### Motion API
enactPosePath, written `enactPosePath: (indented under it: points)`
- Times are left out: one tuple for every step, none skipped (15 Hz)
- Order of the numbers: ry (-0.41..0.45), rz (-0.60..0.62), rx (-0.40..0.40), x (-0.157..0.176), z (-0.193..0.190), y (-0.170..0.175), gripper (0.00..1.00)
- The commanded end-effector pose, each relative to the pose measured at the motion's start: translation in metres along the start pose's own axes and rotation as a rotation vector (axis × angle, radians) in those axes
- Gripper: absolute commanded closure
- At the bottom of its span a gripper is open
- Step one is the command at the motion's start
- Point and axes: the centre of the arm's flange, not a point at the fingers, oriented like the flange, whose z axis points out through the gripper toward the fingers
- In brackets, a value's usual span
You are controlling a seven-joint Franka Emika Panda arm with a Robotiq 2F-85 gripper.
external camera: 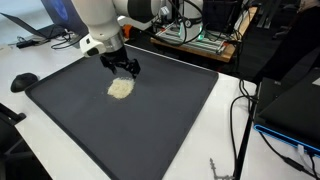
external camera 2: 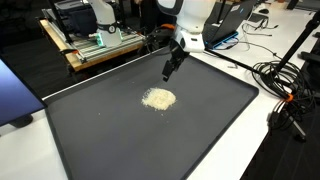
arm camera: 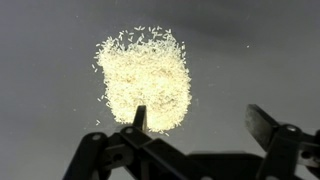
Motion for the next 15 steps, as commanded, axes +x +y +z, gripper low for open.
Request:
enactPosePath:
  points:
    - [-0.076,0.049,-0.101,0.020,-0.014,-0.013,0.00]
    - [-0.095,0.061,-0.129,0.024,-0.015,-0.017,0.00]
    - [-0.112,0.078,-0.165,0.028,-0.015,-0.020,0.00]
    - [-0.128,0.097,-0.202,0.033,-0.014,-0.023,0.00]
    - [-0.132,0.102,-0.230,0.036,-0.013,-0.026,0.00]
    - [-0.133,0.100,-0.258,0.041,-0.011,-0.029,0.00]
    - [-0.140,0.103,-0.281,0.045,-0.008,-0.031,0.00]
    - [-0.136,0.113,-0.297,0.050,-0.006,-0.032,0.00]
    - [-0.131,0.116,-0.308,0.056,-0.003,-0.034,0.00]
    - [-0.125,0.124,-0.328,0.062,0.001,-0.035,0.00]
    - [-0.125,0.131,-0.348,0.069,0.005,-0.035,0.00]
    - [-0.126,0.133,-0.349,0.076,0.009,-0.035,0.00]
    - [-0.127,0.140,-0.361,0.083,0.014,-0.034,0.00]
    - [-0.132,0.145,-0.369,0.089,0.019,-0.034,0.00]
    - [-0.139,0.147,-0.369,0.095,0.023,-0.034,0.00]
